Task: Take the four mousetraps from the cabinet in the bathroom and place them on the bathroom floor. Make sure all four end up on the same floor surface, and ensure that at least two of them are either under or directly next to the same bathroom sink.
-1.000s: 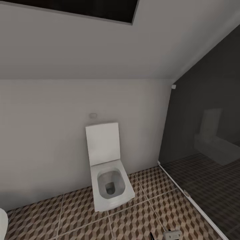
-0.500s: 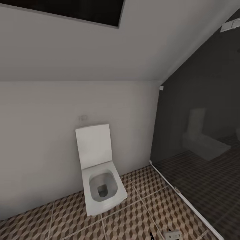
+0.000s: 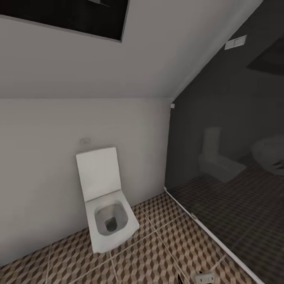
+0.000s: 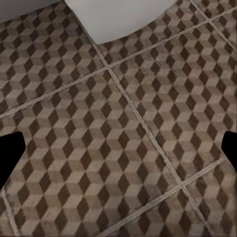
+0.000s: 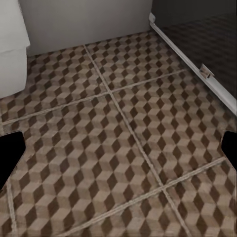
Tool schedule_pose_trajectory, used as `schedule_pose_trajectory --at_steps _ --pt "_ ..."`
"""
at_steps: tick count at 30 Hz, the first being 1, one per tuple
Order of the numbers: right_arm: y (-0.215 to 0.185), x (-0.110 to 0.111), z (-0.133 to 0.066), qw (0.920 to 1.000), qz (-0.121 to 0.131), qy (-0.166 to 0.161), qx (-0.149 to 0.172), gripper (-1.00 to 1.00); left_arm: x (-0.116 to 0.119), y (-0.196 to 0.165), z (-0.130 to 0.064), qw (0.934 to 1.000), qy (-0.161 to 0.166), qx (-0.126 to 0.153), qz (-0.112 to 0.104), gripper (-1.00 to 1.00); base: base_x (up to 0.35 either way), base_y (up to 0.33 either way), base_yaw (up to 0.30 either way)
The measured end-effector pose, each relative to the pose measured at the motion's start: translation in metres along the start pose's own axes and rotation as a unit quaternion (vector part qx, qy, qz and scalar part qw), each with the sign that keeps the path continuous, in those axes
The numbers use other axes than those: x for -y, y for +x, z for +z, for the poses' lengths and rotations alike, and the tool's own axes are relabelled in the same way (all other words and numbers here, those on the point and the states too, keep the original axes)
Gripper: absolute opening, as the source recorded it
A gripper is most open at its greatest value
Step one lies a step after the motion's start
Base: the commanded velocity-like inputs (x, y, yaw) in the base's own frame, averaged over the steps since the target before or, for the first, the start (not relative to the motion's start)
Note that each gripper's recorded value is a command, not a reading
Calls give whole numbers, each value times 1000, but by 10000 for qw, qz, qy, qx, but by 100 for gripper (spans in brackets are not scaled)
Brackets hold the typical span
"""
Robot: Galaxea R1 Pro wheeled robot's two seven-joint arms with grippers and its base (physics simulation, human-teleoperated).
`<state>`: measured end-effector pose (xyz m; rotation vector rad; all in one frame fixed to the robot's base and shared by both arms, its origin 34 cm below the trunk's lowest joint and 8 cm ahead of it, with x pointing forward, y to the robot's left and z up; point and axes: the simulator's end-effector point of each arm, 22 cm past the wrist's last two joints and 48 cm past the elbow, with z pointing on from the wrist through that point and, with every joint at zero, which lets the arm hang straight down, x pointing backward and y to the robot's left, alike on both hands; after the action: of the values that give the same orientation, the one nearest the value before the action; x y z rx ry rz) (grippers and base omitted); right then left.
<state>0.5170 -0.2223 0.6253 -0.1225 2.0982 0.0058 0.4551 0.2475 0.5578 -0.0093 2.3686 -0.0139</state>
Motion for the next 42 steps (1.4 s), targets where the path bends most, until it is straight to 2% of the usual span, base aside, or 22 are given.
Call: schedule_pose_trajectory --at_steps 5,23,42 --pt "-3 0 0 10000 -2 2 31 100 0 -2 0 10000 3 25 -1 100 -260 0 -224" --pt "-10 1 -1 9999 -6 10 114 100 3 -8 -1 10000 18 96 -6 100 -13 -6 -256" --pt "-10 1 -1 9999 -12 15 116 100 6 -2 -2 10000 41 34 -11 100 0 -193 -293"
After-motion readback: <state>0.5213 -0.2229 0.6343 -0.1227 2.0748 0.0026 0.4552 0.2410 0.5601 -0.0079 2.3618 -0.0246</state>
